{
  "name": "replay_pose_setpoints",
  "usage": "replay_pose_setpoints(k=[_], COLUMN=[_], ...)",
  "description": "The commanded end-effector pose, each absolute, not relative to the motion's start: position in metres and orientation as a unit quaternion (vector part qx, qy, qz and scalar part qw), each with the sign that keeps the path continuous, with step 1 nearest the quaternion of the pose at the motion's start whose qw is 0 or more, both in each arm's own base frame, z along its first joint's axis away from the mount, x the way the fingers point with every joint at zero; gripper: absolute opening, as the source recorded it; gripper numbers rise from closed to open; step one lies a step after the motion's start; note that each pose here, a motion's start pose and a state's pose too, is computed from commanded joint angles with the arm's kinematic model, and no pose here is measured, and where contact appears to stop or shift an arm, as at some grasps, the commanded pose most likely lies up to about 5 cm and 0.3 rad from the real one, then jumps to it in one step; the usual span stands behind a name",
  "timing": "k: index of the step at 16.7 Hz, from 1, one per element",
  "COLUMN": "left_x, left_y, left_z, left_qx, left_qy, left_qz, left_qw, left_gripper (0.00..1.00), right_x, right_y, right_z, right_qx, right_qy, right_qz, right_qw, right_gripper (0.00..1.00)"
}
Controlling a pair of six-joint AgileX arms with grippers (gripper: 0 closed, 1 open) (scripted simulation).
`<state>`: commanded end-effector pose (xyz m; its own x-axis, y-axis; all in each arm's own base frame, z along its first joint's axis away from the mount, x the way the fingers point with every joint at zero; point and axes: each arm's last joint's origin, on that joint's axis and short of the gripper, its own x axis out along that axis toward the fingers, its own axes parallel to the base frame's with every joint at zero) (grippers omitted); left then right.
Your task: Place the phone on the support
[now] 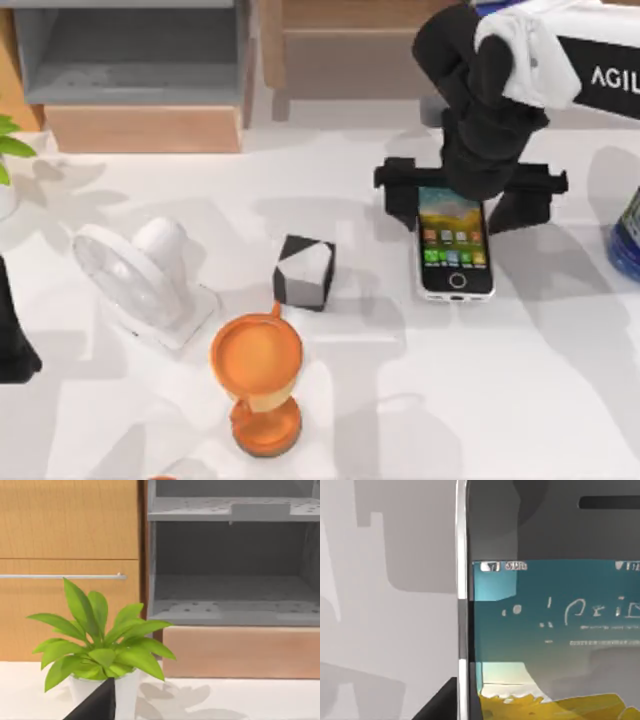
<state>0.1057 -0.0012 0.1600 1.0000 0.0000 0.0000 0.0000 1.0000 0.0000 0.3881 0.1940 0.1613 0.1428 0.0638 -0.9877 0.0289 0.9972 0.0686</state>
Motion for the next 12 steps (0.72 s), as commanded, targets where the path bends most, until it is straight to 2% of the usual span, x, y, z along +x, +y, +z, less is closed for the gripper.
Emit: replay_pose_setpoints(k=[3, 7, 12], left_x=[0.106, 0.106, 0.106], left_y=[-0.001, -0.001, -0.001], left_z=[0.16, 0.16, 0.16], left_qx=[0.0, 0.0, 0.0], left_qy=[0.0, 0.0, 0.0], left_qz=[0.0, 0.0, 0.0], left_qw=[1.0, 1.0, 1.0], left_gripper=[1.0, 1.0, 1.0], right_x=[0.408, 0.427, 0.413], right_y=[0.161, 0.081, -0.048], right_z=[0.209, 0.273, 0.315], right_qx=[0.068, 0.086, 0.042], right_qy=[0.585, 0.463, 0.334], right_qz=[0.054, 0.092, 0.085], right_qw=[0.806, 0.877, 0.938], right_gripper=[0.0, 0.0, 0.0])
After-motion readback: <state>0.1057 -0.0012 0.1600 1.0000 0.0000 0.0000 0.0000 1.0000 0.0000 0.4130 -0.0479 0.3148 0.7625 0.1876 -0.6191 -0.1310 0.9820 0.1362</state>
